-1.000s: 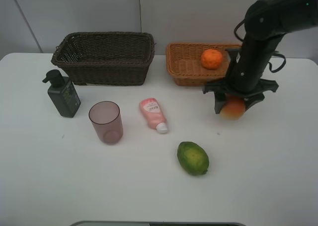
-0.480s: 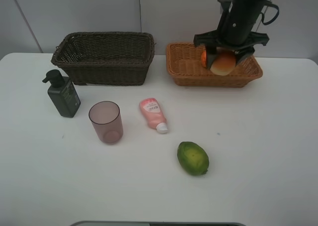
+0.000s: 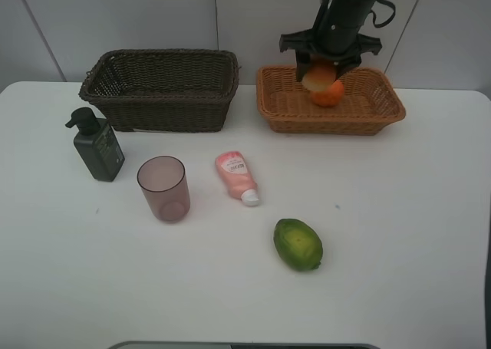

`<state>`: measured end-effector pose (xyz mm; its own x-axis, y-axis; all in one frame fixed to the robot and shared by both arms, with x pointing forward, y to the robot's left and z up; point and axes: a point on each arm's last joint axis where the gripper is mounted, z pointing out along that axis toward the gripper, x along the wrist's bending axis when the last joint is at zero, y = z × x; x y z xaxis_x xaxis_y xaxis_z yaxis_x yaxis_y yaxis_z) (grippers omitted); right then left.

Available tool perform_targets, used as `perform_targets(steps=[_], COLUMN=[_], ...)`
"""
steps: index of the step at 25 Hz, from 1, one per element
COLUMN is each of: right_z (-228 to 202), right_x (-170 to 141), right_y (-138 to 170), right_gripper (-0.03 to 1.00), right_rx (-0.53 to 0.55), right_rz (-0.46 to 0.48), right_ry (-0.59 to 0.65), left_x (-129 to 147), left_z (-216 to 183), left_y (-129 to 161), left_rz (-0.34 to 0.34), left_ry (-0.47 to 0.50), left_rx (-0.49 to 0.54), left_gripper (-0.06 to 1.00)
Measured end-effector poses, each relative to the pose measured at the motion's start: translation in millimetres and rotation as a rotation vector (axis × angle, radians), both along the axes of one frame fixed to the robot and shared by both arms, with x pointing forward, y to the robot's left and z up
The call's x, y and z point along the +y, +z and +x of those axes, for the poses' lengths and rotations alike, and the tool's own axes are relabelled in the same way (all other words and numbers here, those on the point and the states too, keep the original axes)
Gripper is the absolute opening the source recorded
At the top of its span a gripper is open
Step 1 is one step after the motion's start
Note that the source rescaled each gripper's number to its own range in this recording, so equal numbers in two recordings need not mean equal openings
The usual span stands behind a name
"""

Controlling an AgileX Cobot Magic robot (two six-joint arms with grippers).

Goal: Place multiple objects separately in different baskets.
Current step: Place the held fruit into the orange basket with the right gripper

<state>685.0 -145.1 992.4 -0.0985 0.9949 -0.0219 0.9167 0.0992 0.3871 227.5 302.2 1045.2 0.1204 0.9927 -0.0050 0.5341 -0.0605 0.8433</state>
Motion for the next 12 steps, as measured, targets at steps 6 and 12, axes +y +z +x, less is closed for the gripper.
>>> perform_targets(steps=[6,12], right_z=[16.1,23.2], right_x=[7.2,10.4], right_y=[-23.0,-47.6], right_gripper=[0.02,0.02], right_rx=[-0.077,-0.077], right_rz=[0.035,0.037], right_ry=[0.019,0.027], left_x=[0.0,0.0], left_z=[0.0,0.0], left_y=[0.0,0.0], left_rz=[0.000,0.000], left_ry=[0.000,0.000], left_rx=[0.000,0.000], left_gripper=[0.99,0.99])
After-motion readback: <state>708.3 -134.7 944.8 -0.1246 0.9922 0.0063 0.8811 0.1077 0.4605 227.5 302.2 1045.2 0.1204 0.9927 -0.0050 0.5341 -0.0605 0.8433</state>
